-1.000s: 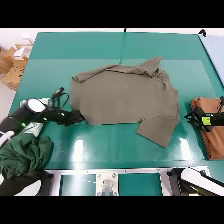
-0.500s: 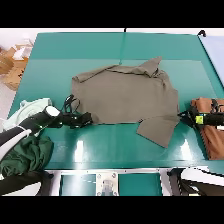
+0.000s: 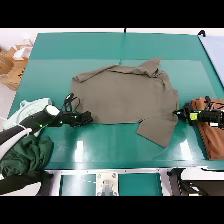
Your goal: Fold the shirts.
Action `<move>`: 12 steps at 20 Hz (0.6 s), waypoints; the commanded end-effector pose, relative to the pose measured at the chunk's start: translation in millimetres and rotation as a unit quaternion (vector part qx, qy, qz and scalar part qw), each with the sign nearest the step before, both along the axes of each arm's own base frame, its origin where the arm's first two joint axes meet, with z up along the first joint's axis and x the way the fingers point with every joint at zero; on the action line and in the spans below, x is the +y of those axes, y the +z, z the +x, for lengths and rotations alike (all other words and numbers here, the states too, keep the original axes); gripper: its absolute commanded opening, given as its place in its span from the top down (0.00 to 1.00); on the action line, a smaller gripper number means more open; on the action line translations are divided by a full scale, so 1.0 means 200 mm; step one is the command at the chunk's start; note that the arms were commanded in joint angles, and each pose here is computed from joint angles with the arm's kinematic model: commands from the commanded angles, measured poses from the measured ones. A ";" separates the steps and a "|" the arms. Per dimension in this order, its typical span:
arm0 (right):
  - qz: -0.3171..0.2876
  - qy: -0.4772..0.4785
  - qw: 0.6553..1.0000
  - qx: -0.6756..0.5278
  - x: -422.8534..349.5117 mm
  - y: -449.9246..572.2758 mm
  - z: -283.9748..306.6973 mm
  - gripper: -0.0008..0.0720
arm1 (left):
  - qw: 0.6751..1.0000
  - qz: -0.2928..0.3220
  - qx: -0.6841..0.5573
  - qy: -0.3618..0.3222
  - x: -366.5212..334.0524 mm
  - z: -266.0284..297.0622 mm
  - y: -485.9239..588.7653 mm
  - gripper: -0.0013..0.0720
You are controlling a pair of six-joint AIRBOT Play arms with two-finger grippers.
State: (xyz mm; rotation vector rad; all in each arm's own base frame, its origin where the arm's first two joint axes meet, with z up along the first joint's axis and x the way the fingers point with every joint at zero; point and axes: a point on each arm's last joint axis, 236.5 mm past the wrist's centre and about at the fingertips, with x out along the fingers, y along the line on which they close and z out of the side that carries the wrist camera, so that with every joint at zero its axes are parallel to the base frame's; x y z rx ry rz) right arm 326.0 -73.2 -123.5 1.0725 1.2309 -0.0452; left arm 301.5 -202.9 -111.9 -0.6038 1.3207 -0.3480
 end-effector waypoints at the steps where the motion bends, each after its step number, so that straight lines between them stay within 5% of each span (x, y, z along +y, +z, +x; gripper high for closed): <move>1: -0.003 0.011 1.000 -0.020 0.00 0.04 0.06 0.96 | 1.000 0.014 -0.017 -0.008 0.03 0.00 0.07 0.96; 8: 0.029 0.018 0.998 -0.051 0.07 0.20 0.09 0.96 | 0.998 0.034 -0.038 -0.031 0.07 -0.03 0.25 0.96; 12: 0.008 0.007 0.964 -0.266 0.08 1.02 0.34 0.96 | 0.977 0.088 -0.164 -0.105 0.10 0.15 0.83 0.96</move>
